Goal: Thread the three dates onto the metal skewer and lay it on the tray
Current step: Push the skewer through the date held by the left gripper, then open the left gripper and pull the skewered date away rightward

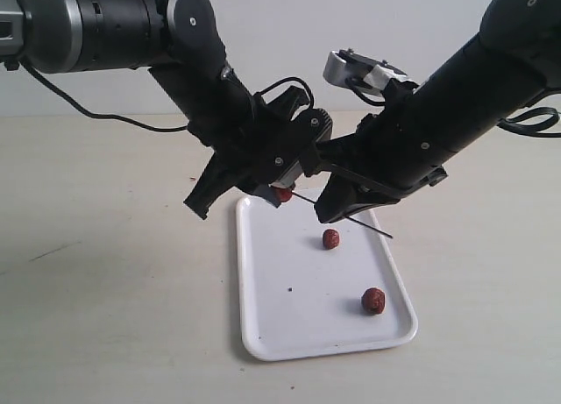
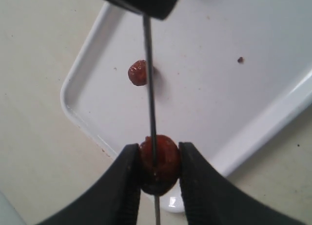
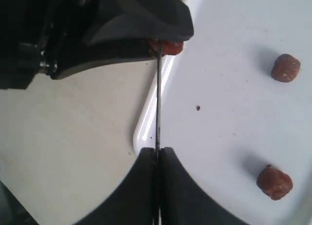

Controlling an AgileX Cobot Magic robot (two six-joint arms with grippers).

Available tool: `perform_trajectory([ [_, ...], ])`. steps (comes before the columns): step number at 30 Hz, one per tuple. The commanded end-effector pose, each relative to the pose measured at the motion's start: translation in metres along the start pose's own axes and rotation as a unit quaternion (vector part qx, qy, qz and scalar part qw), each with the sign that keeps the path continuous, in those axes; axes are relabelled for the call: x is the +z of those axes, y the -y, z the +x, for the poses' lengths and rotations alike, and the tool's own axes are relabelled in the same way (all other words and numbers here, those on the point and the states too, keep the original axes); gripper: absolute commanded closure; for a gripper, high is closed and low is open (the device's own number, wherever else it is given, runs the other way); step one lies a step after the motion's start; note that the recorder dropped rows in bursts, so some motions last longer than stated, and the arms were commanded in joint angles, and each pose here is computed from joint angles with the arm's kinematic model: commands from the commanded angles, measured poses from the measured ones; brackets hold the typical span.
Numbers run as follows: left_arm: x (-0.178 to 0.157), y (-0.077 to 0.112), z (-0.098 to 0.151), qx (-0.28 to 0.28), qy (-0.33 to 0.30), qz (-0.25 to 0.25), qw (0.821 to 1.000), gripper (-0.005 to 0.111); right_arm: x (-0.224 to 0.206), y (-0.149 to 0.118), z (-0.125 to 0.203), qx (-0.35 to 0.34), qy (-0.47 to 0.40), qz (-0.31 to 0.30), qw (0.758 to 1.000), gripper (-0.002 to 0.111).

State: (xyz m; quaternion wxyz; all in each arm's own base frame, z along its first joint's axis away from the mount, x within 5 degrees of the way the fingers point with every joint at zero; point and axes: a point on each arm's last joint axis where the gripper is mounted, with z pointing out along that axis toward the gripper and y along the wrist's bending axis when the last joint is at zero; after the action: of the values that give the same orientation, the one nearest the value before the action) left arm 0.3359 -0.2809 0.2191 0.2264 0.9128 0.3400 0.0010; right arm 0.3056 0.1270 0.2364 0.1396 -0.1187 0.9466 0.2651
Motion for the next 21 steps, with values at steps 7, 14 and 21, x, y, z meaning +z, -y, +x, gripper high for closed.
perform_trajectory([
  [7,-0.005,-0.007,-0.013,-0.061,0.065,-0.034,0.995,0.058,-0.002,-0.003,-0.003,-0.001,0.007,-0.006,1.0,0.108],
  [14,-0.01,-0.009,-0.013,-0.065,0.063,-0.049,0.995,0.038,-0.002,0.0,-0.003,0.004,0.009,0.007,1.0,0.108],
  [21,-0.035,-0.011,-0.015,-0.071,0.063,-0.065,0.993,0.038,-0.004,0.004,-0.007,0.023,0.034,0.035,0.999,0.108],
])
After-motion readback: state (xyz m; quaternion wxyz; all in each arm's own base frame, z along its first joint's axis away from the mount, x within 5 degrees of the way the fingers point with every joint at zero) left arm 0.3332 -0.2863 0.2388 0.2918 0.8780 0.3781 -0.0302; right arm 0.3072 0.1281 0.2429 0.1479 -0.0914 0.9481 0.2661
